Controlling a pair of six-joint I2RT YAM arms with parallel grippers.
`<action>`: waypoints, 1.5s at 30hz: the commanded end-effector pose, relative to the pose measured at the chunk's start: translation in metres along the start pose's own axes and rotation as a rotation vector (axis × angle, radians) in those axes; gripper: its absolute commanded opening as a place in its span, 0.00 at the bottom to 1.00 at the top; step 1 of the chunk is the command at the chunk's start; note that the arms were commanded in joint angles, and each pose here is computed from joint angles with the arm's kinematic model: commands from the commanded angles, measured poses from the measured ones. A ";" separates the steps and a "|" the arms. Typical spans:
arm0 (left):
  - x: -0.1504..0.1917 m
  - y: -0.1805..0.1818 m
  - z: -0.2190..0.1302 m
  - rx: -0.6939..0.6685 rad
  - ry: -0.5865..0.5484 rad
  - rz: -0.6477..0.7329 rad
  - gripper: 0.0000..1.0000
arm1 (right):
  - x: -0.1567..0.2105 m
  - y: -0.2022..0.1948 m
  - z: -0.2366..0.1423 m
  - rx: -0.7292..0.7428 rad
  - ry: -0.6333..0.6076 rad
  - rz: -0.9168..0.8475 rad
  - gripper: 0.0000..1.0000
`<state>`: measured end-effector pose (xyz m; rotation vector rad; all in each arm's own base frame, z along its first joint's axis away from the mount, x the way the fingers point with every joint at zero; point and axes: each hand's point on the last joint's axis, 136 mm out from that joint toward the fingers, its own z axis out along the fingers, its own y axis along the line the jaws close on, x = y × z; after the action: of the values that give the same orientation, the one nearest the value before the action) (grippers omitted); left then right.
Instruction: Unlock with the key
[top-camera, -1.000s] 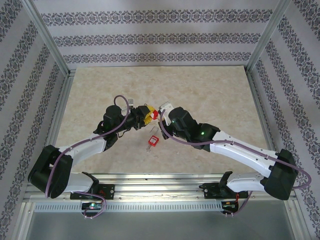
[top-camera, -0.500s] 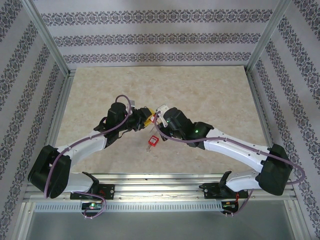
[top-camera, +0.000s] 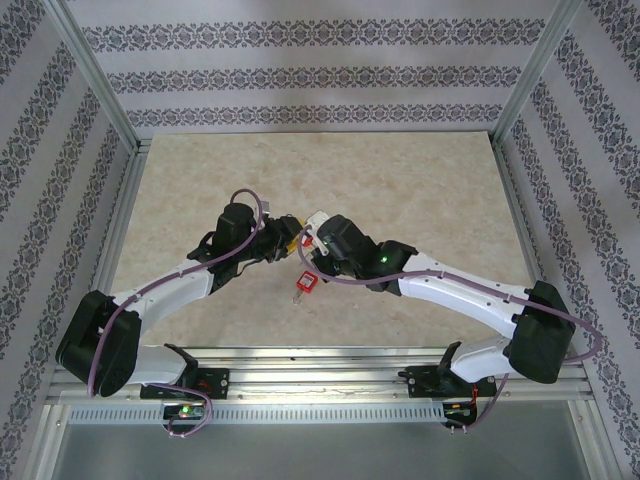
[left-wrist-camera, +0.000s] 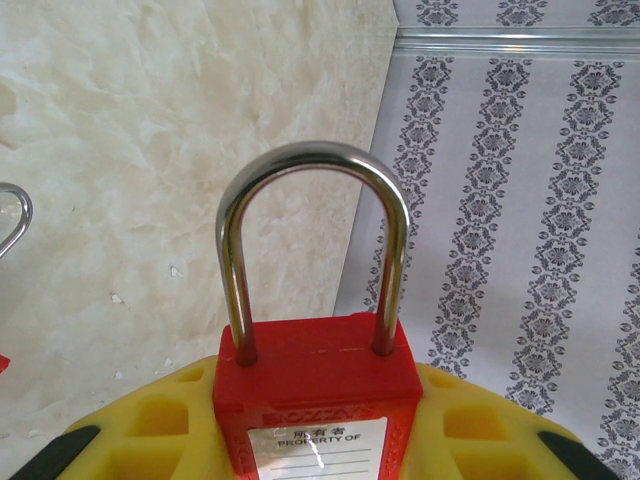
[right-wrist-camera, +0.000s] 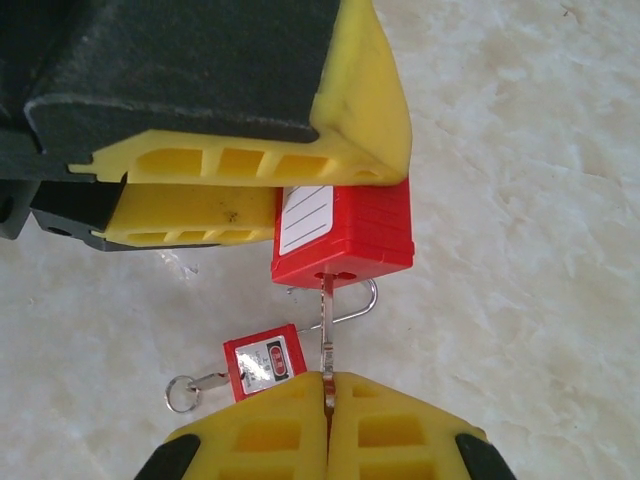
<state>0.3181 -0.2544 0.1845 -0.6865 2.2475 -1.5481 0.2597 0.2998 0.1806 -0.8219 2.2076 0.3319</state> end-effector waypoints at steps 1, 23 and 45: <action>0.037 -0.024 0.002 0.092 0.137 0.054 0.00 | -0.037 0.002 -0.004 -0.068 -0.139 0.092 0.00; 0.041 -0.022 -0.001 0.112 0.146 0.060 0.00 | -0.044 -0.028 -0.005 -0.213 -0.218 0.350 0.00; 0.029 -0.067 -0.008 0.343 0.066 0.196 0.00 | -0.061 -0.051 -0.015 -0.456 -0.359 0.599 0.00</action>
<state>0.3239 -0.2631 0.2010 -0.5971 2.0865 -1.6245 0.2885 0.2950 0.1949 -0.4145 2.1668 1.1146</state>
